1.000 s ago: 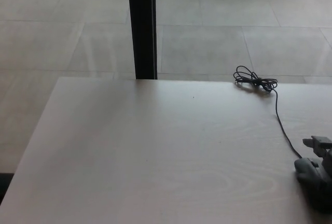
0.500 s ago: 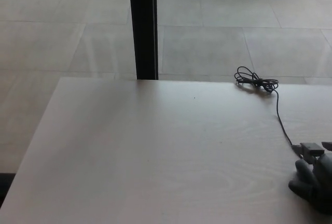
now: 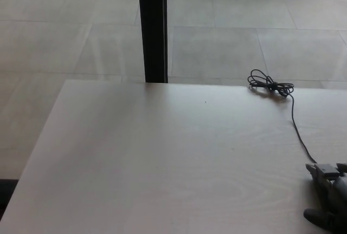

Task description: The robot uses its right fingers to click on the left button of the black mouse placed on the table.

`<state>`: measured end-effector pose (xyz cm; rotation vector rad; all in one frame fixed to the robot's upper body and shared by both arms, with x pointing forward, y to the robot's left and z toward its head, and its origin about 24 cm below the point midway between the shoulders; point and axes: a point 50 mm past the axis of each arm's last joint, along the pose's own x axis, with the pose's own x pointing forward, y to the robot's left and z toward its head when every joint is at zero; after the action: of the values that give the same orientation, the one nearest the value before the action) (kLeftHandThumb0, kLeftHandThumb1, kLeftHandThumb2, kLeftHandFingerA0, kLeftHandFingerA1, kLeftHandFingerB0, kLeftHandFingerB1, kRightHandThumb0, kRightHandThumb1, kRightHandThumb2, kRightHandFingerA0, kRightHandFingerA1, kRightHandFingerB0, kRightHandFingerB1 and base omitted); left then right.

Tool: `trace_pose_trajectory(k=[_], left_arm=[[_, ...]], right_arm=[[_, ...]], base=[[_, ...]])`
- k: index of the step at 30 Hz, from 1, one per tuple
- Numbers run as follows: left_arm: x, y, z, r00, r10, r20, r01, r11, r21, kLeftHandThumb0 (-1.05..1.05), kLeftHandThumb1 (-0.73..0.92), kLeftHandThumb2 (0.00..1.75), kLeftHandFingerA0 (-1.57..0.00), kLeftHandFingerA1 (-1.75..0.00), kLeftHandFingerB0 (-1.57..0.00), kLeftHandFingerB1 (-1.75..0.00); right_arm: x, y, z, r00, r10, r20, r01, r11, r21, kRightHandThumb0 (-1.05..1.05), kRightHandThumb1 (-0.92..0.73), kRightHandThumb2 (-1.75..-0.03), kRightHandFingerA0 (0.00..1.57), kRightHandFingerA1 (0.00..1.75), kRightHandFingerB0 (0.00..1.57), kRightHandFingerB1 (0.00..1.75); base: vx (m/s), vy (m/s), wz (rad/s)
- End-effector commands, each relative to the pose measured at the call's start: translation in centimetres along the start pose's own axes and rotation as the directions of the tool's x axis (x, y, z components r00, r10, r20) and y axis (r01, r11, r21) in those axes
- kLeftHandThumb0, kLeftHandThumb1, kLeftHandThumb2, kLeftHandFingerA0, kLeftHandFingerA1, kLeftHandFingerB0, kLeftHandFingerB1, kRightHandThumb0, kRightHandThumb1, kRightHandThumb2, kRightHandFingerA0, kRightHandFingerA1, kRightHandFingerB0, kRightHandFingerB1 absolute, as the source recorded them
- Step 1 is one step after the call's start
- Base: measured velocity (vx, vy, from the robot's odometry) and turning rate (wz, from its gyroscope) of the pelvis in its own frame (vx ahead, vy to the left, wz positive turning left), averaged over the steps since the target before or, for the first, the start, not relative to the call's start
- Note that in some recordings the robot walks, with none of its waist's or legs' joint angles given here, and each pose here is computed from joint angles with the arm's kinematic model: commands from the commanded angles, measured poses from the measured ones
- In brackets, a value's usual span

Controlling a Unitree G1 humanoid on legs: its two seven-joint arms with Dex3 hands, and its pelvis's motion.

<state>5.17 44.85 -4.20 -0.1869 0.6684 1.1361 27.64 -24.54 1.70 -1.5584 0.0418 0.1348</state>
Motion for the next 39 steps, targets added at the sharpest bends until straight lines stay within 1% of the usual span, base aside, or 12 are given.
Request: trace_pose_trajectory(k=[1,3,5,6,8,9,27,29,30,35,36,39], left_arm=[[0.0,0.8,0.6,1.000,-0.003,0.023,0.003,1.000,-0.004,-0.98,0.92,0.89,-0.59,-0.93,-0.37,-0.45],[0.0,0.8,0.6,1.000,-0.001,0.029,0.001,1.000,0.011,-1.02,0.92,0.97,-0.68,-1.20,-0.35,-0.45],[0.0,0.8,0.6,1.000,0.014,0.023,-0.014,1.000,0.008,-0.88,0.82,1.23,-0.59,-0.86,-0.34,-0.52],[0.0,0.9,0.6,1.000,0.012,0.027,-0.013,1.000,0.026,-0.97,0.92,0.87,-0.61,-0.94,-0.38,-0.45],[-0.1,1.0,0.5,1.000,0.011,0.028,-0.011,1.000,0.016,-0.86,0.84,1.30,-0.66,-0.99,-0.29,-0.52],[-0.1,1.0,0.5,1.000,0.009,0.028,-0.010,1.000,0.015,-0.99,0.92,0.90,-0.68,-1.03,-0.35,-0.43],[-0.2,1.3,0.0,1.000,0.003,0.027,-0.003,1.000,0.024,-1.03,0.92,0.89,-0.63,-1.15,-0.36,-0.42],[-0.2,1.3,0.0,0.999,-0.013,0.030,0.012,1.000,0.021,-1.01,0.92,0.87,-0.66,-1.09,-0.33,-0.42],[-0.2,1.3,0.0,0.999,-0.011,0.030,0.011,1.000,0.018,-1.05,0.92,0.95,-0.64,-1.10,-0.32,-0.43],[-0.2,1.3,0.1,1.000,0.004,0.023,-0.003,1.000,-0.029,-1.04,0.92,0.91,-0.65,-1.07,-0.38,-0.44],[-0.2,1.3,0.2,1.000,-0.001,0.021,0.001,1.000,-0.015,-0.95,0.86,1.33,-0.66,-1.07,-0.29,-0.50],[-0.1,1.1,0.4,1.000,-0.004,0.027,0.003,1.000,0.004,-1.02,0.92,0.88,-0.64,-1.02,-0.35,-0.43]], right_arm=[[-0.8,0.9,-1.5,0.997,0.040,-0.068,-0.045,0.996,-0.077,-0.96,-0.92,-0.81,0.14,0.52,0.28,0.36],[-0.8,0.8,-1.5,0.997,0.035,-0.070,-0.038,0.998,-0.040,-0.96,-0.91,-0.80,0.13,0.52,0.28,0.35],[-0.6,0.8,-1.5,0.996,0.042,-0.078,-0.045,0.998,-0.039,-0.97,-0.91,-0.80,0.11,0.52,0.27,0.35],[-0.6,0.8,-1.5,0.996,0.044,-0.078,-0.046,0.998,-0.032,-0.96,-0.92,-0.79,0.11,0.51,0.26,0.34],[-0.5,0.8,-1.4,0.996,0.044,-0.076,-0.046,0.999,-0.021,-0.96,-0.92,-0.79,0.11,0.52,0.27,0.34],[-0.5,0.8,-1.4,0.996,0.038,-0.075,-0.040,0.999,-0.025,-0.94,-0.92,-0.79,0.13,0.54,0.28,0.35],[-0.4,0.9,-2.4,0.976,0.046,-0.213,0.012,0.964,0.265,-0.92,-0.92,-0.78,0.16,0.57,0.34,0.38],[-0.3,1.1,-2.5,0.969,0.085,-0.230,-0.002,0.941,0.337,-0.93,-0.83,-1.24,0.23,0.64,0.26,0.46],[-0.3,1.1,-2.5,0.969,0.087,-0.233,0.000,0.936,0.352,-0.94,-0.92,-0.78,0.21,0.58,0.35,0.40],[-0.4,1.1,-2.7,0.962,0.102,-0.252,0.008,0.916,0.401,-0.96,-0.86,-0.82,0.21,0.51,0.35,0.39],[-0.3,1.0,-2.9,0.963,0.107,-0.249,0.002,0.916,0.401,-0.90,-0.92,-0.76,0.22,0.48,0.35,0.35],[-0.3,0.6,-3.0,0.966,0.105,-0.235,-0.018,0.938,0.346,-0.92,-0.91,-0.77,0.15,0.52,0.35,0.36]], base=[[0.00,0.000,0.00],[0.00,0.000,0.00],[0.00,0.000,0.00],[0.00,0.000,0.00],[0.00,0.000,0.00],[0.00,0.000,0.00],[0.00,0.000,0.00],[0.00,0.000,0.00],[0.00,0.000,0.00],[0.00,0.000,0.00],[0.00,0.000,0.00],[0.00,0.000,0.00]])
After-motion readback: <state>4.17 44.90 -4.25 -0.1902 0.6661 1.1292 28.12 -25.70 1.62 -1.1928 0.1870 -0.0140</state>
